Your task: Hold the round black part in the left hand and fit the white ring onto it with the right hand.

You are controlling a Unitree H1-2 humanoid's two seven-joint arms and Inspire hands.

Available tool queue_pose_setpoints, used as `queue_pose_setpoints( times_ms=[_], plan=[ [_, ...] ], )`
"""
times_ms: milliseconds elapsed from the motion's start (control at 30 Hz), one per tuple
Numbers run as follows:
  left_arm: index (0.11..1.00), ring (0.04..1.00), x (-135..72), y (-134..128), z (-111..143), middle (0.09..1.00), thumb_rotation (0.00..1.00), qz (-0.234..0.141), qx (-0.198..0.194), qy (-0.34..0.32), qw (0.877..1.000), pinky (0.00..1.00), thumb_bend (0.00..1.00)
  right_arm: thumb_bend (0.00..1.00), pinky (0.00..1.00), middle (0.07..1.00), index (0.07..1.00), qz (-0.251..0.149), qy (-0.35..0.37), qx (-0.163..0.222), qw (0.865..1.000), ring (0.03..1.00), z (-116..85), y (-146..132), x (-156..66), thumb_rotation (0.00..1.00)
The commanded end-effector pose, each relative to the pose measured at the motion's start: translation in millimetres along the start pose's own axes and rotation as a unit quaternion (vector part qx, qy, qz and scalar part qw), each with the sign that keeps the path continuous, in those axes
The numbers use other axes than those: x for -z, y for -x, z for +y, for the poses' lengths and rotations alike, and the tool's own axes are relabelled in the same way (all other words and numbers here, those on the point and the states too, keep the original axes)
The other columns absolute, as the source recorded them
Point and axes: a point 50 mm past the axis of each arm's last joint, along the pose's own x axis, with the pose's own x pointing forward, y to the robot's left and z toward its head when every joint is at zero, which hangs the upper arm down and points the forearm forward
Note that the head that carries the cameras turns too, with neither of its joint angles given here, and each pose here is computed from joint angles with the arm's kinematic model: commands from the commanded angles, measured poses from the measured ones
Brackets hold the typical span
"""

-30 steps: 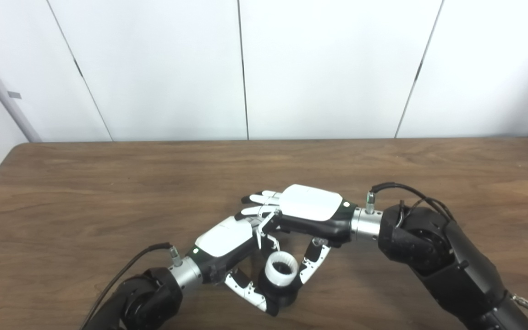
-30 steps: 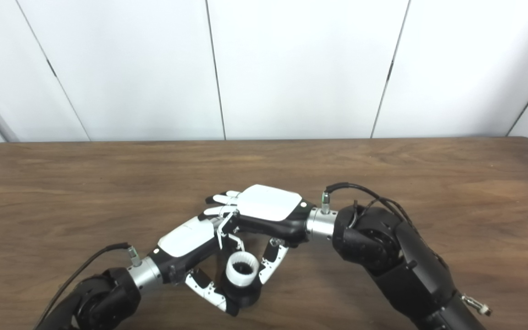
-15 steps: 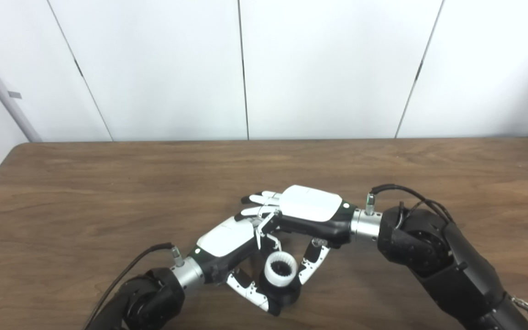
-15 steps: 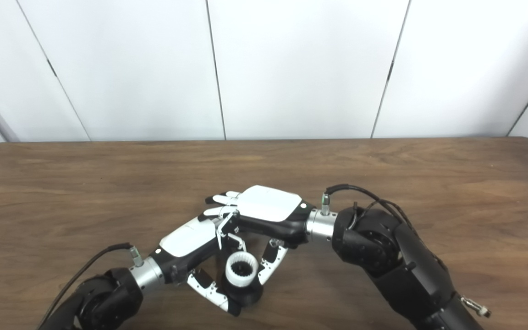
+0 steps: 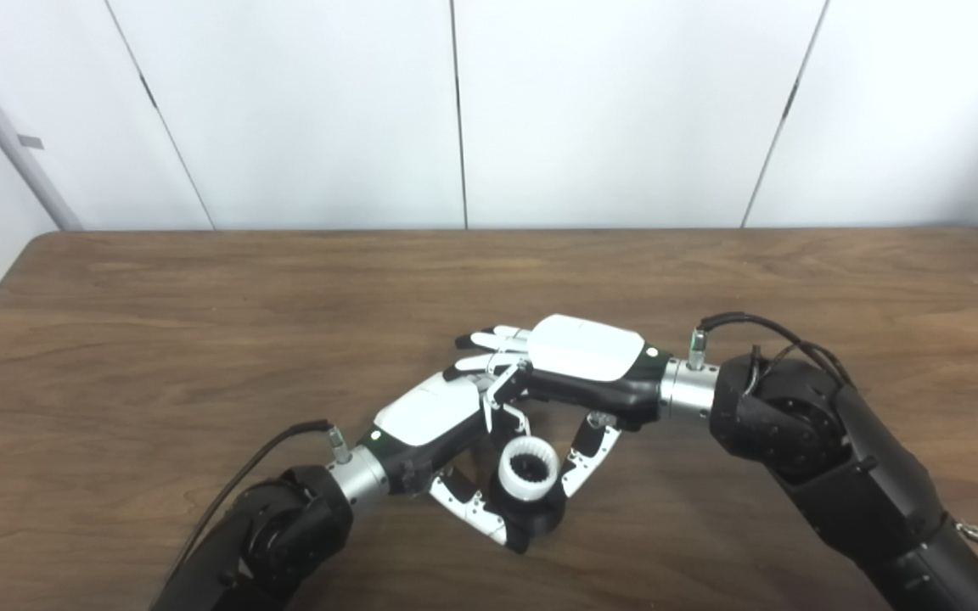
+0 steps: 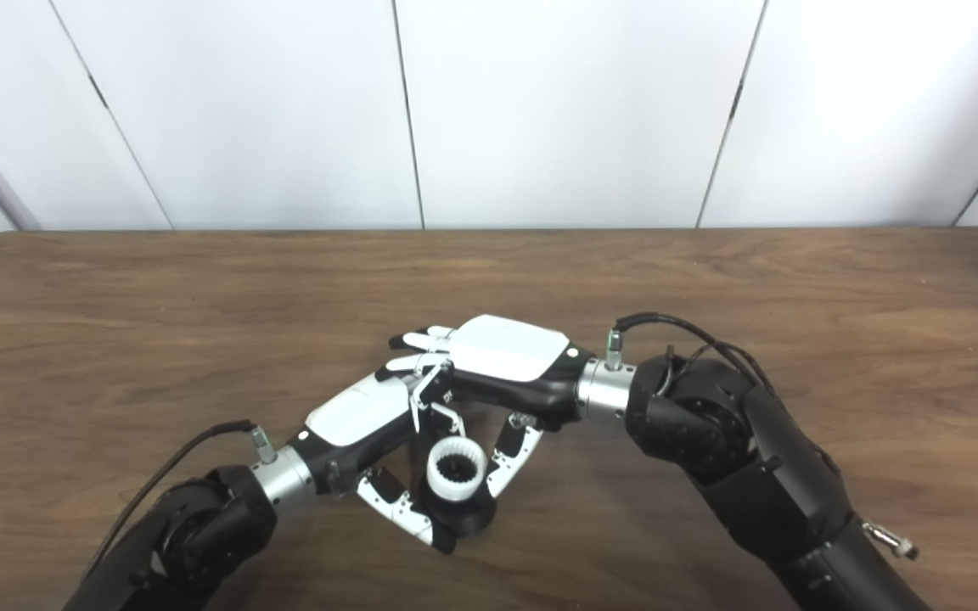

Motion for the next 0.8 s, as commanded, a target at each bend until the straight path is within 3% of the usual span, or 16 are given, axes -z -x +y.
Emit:
queue_pose_setpoints(
  times_ms=[0,767],
  plan=[
    [0.480,1.000,-10,-7,17,0.911,0.06,-0.024,-0.032,-0.017,0.999,1.00,0.52,0.52,1.00,0.900,0.482,-0.019,0.007,0.004,1.000,1.000,-8,-2,-4,0.14],
    [0.481,1.000,-15,-7,16,0.880,0.06,-0.017,-0.053,-0.033,0.998,1.00,0.52,0.52,1.00,0.909,0.482,-0.003,-0.001,-0.004,1.000,1.000,5,5,-1,0.14]
  ],
)
